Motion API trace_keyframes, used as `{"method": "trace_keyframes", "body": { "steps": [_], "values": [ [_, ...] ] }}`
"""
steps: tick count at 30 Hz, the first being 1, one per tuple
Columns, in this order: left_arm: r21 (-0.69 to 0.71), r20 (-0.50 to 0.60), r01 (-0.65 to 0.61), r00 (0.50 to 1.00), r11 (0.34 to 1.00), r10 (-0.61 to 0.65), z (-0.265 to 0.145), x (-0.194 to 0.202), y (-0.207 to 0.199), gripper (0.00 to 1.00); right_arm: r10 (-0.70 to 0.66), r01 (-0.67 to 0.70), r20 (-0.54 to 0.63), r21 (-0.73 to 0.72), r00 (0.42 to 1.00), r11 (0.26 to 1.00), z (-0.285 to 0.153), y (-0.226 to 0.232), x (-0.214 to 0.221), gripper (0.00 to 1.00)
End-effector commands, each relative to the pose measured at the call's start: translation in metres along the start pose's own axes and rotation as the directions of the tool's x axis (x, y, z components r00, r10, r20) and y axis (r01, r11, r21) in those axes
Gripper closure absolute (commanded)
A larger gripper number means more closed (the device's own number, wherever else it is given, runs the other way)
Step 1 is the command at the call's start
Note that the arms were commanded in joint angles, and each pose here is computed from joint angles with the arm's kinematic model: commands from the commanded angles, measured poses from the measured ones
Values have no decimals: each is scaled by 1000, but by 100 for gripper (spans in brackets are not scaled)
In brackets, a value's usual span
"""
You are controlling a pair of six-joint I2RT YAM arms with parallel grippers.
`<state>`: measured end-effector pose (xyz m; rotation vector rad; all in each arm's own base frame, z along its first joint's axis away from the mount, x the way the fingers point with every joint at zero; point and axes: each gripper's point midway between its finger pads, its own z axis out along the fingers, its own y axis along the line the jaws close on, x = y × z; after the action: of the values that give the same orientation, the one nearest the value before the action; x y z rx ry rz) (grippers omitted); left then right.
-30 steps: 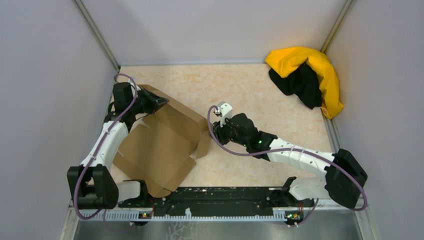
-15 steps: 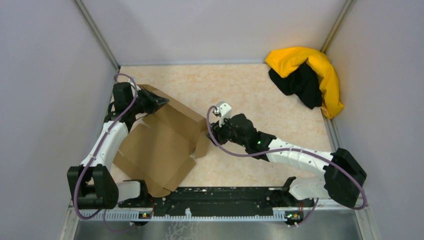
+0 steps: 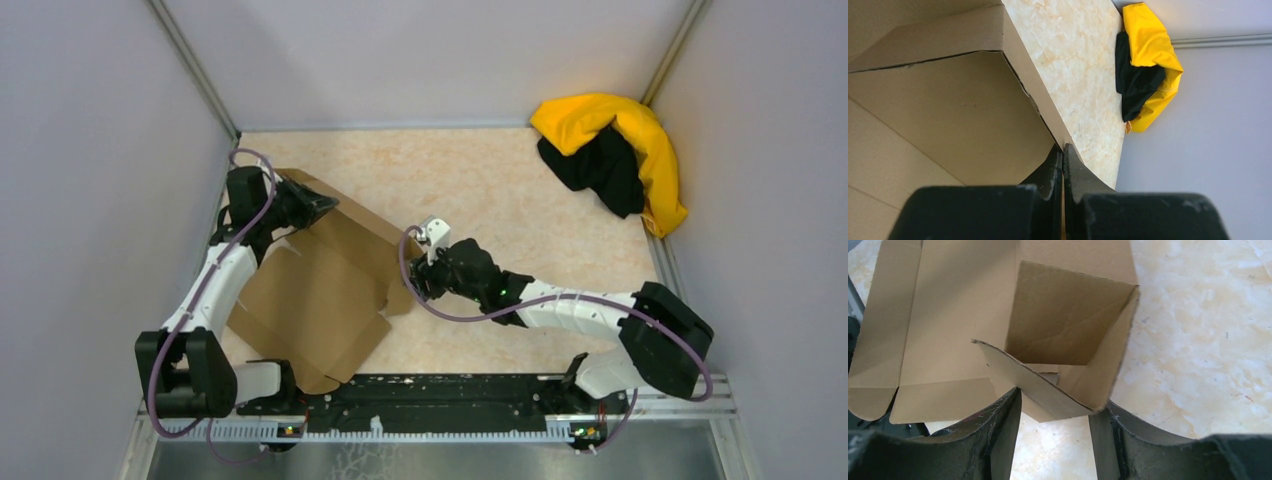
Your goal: Fold the paper box
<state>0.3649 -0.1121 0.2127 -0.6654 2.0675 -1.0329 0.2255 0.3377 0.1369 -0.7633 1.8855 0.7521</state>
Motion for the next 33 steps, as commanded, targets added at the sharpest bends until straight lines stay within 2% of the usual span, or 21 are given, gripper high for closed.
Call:
{"method": "trace_keyframes", "body": {
  "steps": [1, 15, 22, 33],
  "values": [
    [13, -17, -18, 1000, 1000, 18, 1, 5, 5, 100, -9, 10, 97, -11, 995, 1000, 9, 14, -21, 49],
    [21, -10, -7, 1000, 1000, 7, -4, 5, 16, 100, -5, 2, 135, 23, 991, 1000, 22, 27, -26, 48],
    [44, -14, -1, 1000, 999, 2, -6, 9, 19, 100, -34, 22, 106, 117, 994, 993, 33, 32, -25, 48],
    [71, -16, 1, 1000, 997, 0, -13, 11, 24, 100, -6, -16, 108, 202, 994, 979, 44, 32, -28, 48]
  ]
}}
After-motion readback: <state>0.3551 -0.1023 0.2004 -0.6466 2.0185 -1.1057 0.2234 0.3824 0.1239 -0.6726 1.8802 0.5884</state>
